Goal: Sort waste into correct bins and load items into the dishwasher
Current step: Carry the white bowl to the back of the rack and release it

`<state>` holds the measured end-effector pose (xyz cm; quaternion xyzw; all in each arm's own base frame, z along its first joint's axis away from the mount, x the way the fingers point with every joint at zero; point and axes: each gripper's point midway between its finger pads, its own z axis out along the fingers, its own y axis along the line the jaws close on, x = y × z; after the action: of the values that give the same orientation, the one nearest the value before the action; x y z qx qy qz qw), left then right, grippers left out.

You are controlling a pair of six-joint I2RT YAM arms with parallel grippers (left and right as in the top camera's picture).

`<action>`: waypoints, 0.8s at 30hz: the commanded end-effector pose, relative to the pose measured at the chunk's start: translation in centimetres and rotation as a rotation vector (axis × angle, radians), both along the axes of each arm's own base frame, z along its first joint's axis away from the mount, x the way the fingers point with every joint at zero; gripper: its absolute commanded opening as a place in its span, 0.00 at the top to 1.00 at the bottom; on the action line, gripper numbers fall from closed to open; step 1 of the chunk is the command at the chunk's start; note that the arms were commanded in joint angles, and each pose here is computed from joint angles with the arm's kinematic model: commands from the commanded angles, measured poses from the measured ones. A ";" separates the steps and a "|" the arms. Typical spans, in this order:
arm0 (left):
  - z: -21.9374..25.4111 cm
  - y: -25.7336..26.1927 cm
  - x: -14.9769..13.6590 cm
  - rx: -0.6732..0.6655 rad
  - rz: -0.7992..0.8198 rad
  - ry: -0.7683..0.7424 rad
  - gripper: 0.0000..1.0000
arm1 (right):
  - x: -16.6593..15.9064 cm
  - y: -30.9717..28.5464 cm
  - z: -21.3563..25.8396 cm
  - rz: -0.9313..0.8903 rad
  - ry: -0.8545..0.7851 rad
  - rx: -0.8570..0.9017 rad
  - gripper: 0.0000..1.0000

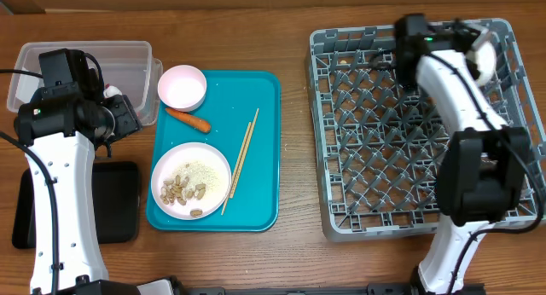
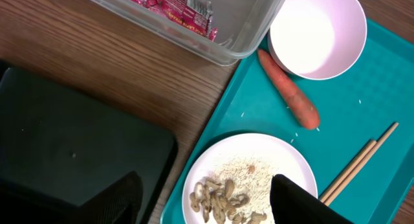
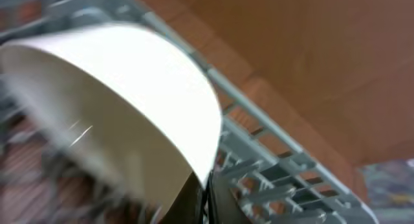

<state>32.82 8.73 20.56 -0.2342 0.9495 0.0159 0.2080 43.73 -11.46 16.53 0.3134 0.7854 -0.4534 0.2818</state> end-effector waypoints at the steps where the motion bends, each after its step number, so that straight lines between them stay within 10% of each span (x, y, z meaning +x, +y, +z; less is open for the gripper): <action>1: 0.7 -0.3 0.1 -0.015 -0.006 -0.027 0.35 | 0.4 2.9 -1.2 0.075 0.031 0.082 0.95; 4: 0.7 -0.3 0.1 -0.015 -0.006 -0.027 0.35 | 0.1 5.1 -1.4 0.125 0.079 0.084 0.90; 8: 0.7 -0.3 0.1 -0.014 -0.006 -0.027 0.35 | -0.4 6.8 -0.5 0.166 0.099 0.080 0.34; 13: 0.7 -0.3 0.0 -0.014 -0.006 -0.027 0.35 | -0.9 8.3 3.5 0.209 -0.033 0.237 0.28; 19: 0.7 -0.3 0.1 -0.014 -0.007 -0.029 0.34 | -2.3 23.2 7.6 0.895 0.046 0.941 0.16; 24: 0.7 -0.3 0.1 -0.014 -0.007 -0.029 0.33 | -6.1 32.0 7.2 1.041 0.140 1.222 0.16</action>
<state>32.89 8.54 20.56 -0.2330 0.9498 0.0103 0.2084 39.86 15.23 24.27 0.0341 0.9603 0.1331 0.2427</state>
